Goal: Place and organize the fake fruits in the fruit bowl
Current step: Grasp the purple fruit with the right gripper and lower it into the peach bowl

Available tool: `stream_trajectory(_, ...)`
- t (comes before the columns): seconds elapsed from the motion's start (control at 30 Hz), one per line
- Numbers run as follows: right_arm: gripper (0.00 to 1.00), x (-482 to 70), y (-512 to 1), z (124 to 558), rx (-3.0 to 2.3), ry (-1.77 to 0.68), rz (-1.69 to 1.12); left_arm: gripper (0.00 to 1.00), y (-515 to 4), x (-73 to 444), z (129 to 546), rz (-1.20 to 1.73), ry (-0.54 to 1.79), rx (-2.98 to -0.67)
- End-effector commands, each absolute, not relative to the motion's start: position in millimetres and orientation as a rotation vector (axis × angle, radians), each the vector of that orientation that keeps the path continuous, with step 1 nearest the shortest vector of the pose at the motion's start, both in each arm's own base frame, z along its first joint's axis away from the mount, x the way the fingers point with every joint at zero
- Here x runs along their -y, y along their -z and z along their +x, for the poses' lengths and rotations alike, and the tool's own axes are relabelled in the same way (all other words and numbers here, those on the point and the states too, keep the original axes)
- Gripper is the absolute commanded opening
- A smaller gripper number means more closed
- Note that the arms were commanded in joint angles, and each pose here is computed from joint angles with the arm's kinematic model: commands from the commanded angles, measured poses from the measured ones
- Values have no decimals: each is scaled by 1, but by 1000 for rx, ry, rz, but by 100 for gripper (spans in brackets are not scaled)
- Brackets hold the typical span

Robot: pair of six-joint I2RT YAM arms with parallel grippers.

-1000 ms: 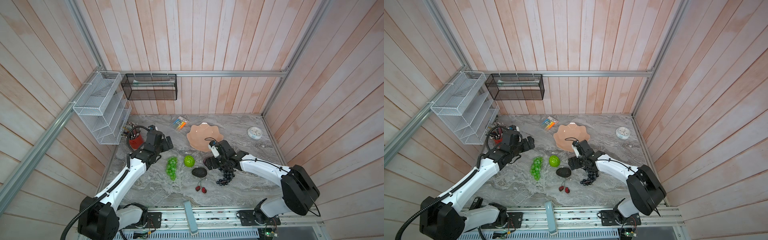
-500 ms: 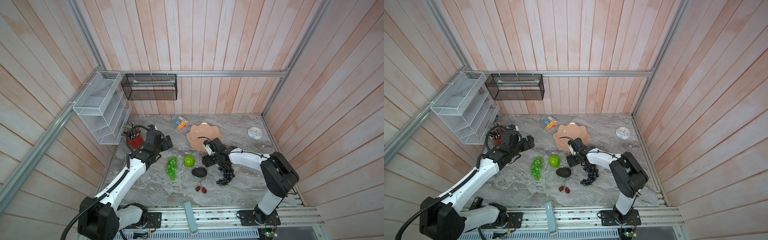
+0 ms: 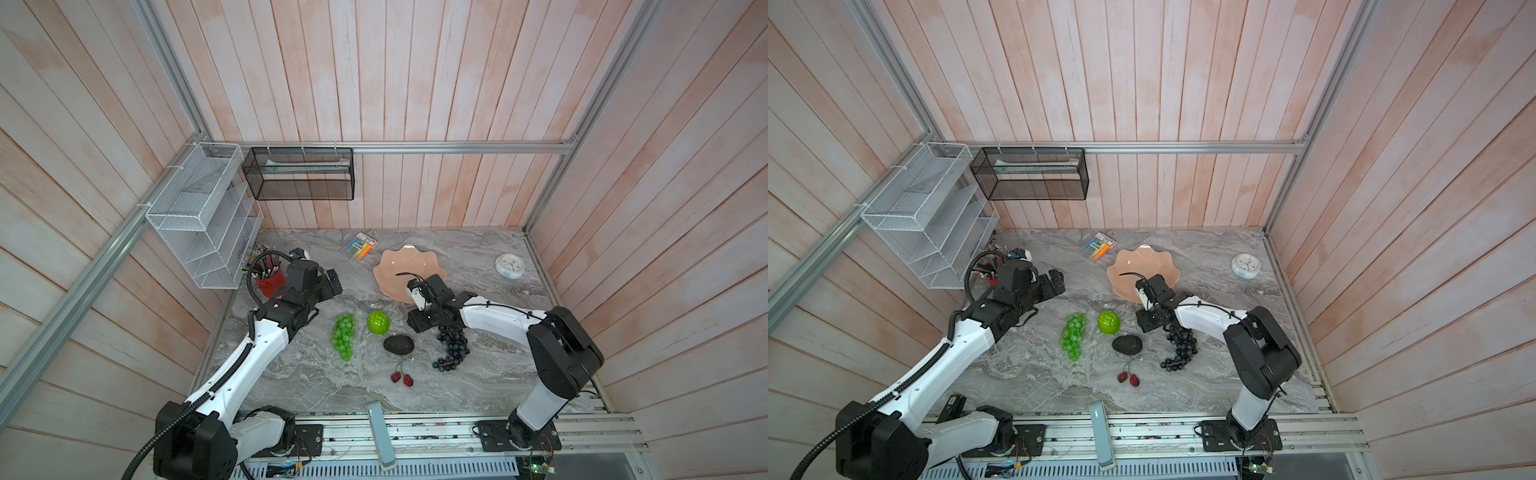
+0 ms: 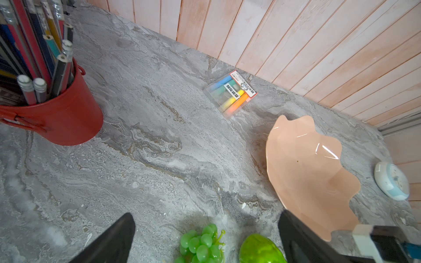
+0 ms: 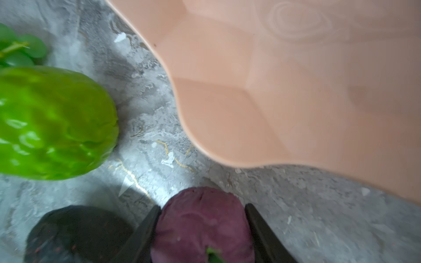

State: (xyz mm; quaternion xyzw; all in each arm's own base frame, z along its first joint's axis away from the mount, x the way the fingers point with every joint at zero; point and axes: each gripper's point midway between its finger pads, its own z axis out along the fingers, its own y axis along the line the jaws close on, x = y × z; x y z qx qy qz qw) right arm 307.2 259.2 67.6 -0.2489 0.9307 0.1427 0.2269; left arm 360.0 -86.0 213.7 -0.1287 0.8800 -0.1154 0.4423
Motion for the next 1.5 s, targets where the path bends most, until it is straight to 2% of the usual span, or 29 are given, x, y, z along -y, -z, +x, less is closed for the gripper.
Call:
stream_trajectory(0.0, 49, -257, -122, 311, -2496, -462, -634, 100, -219, 80, 360, -344, 280, -2161)
stream_trajectory(0.17, 48, -243, -182, 348, -2354, -481, -521, 100, -222, 81, 365, -360, 291, -2147)
stream_trajectory(0.27, 47, -236, -192, 384, -2322, -463, -463, 100, -216, 82, 365, -351, 282, -2182)
stream_trajectory(0.47, 47, -246, -166, 449, -2326, -431, -434, 100, -206, 95, 363, -282, 311, -2298)
stream_trajectory(0.67, 47, -260, -123, 494, -2399, -381, -500, 100, -204, 95, 355, -275, 321, -2324)
stream_trajectory(1.03, 50, -266, -70, 513, -2483, -357, -519, 100, -214, 98, 354, -223, 325, -2327)
stream_trajectory(1.47, 56, -272, -45, 519, -2519, -332, -546, 100, -212, 103, 354, -195, 345, -2353)
